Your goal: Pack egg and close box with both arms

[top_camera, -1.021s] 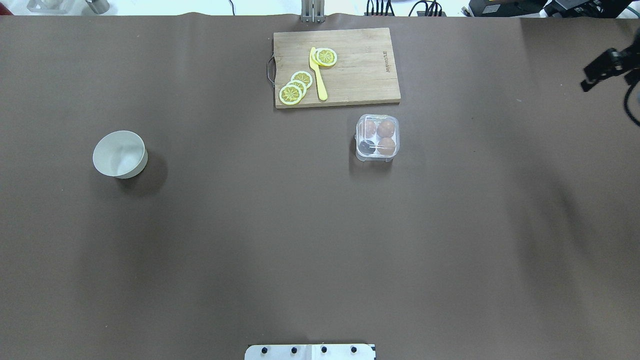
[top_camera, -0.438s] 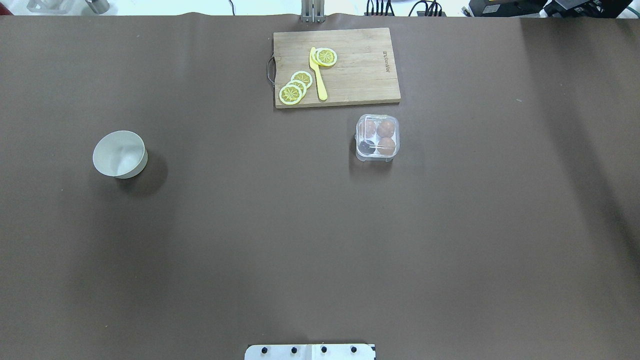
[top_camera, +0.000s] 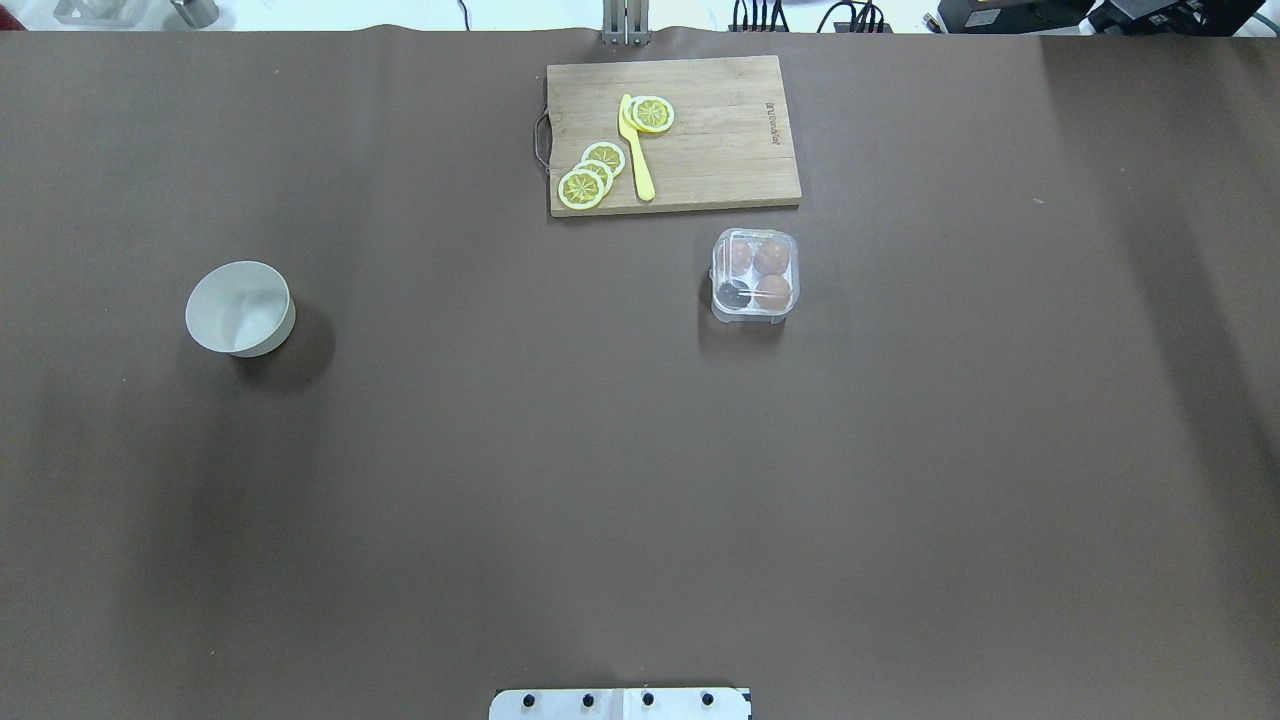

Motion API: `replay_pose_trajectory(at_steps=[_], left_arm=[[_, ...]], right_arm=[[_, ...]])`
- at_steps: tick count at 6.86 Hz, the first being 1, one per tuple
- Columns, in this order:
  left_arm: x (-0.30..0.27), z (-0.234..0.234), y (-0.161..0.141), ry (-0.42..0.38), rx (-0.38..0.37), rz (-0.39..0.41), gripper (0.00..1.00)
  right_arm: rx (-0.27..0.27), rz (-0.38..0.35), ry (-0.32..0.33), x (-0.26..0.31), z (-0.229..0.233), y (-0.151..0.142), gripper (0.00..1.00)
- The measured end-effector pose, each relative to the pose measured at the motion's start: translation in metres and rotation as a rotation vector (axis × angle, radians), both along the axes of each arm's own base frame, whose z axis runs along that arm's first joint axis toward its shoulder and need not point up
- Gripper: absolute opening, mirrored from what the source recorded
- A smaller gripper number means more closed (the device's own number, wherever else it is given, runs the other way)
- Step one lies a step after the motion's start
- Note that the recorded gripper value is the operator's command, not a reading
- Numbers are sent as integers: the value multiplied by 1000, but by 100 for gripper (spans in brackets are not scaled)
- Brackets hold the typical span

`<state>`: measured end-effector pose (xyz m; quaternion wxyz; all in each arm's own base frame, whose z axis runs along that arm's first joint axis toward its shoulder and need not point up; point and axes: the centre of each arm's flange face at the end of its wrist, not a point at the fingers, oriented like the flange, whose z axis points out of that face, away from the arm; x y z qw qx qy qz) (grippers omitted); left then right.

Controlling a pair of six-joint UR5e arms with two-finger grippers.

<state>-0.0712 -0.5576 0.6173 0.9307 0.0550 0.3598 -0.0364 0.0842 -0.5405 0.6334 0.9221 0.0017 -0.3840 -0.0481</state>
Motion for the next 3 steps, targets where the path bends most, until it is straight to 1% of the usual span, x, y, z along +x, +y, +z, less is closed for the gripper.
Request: replay_pose_trajectory(at_steps=[3], left_arm=[[0,3,3,-1,-9,-3,98]], right_arm=[[-7,8,-13,2,3,3,100]])
